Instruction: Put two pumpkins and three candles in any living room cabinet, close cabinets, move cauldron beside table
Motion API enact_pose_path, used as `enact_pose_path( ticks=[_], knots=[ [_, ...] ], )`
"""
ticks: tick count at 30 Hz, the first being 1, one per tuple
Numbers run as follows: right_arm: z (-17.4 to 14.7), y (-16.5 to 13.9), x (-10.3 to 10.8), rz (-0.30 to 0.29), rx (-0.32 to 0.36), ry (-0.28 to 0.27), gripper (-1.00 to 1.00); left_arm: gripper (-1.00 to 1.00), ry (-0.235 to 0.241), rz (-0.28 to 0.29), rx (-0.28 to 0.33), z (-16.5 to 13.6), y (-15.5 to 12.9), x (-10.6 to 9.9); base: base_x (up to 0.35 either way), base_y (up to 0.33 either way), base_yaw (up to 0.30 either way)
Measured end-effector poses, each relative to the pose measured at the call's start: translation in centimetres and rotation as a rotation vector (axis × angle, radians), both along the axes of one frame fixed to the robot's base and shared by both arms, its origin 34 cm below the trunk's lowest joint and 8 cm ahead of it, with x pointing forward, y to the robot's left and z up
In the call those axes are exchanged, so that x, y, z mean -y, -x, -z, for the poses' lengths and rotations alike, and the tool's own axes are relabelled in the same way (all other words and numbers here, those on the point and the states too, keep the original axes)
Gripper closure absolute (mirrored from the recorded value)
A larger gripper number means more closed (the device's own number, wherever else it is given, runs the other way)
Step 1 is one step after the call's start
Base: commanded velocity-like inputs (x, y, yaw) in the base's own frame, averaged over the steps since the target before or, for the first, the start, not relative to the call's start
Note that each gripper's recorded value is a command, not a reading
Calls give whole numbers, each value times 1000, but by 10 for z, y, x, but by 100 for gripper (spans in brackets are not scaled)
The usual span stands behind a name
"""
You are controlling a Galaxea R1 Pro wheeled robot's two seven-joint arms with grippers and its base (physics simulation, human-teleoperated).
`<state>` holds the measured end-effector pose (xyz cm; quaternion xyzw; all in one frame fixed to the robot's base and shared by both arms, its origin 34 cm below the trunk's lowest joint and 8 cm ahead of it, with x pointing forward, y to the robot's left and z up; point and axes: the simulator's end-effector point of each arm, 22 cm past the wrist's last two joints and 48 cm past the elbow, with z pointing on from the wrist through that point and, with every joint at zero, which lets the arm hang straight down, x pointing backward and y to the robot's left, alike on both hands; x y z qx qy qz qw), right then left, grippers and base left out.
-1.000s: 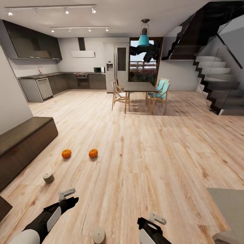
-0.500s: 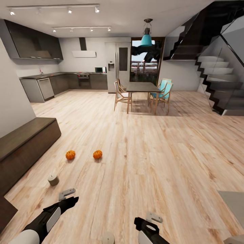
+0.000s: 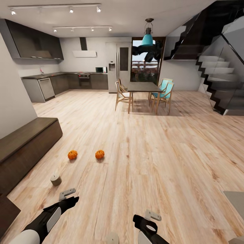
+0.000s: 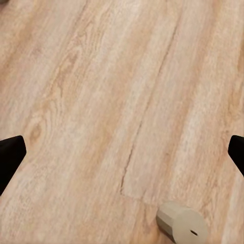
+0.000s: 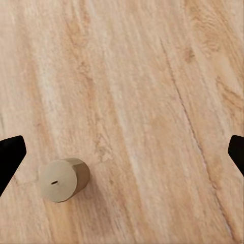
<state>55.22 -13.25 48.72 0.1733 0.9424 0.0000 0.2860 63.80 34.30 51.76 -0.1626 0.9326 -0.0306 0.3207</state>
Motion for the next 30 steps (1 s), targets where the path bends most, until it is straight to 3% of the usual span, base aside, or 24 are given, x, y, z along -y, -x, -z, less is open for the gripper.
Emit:
enact_pose_path(
  ticks=[9, 12, 15, 19, 24, 30],
  knots=[
    [16, 1, -2, -1, 4, -5, -100, -100, 6, 0, 9, 11, -4, 0, 0, 0, 0],
    [15, -5, -8, -6, 23, -19, -100, -100, 32, 39, 65, -27, -44, 14, 0, 0, 0],
    [19, -7, -10, -9, 30, -24, -100, -100, 83, 114, 19, -65, -62, 38, 0, 0, 0],
    [26, -6, -11, -10, 32, -26, -100, -100, 109, 175, 36, -102, -75, 57, 0, 0, 0],
    [36, -4, -11, -12, 29, -27, -100, -100, 142, 203, 32, -98, -74, 86, 0, 0, 0],
    [49, -2, -12, -14, 27, -27, -100, -100, 141, 204, 33, -87, -73, 86, 0, 0, 0]
  ],
)
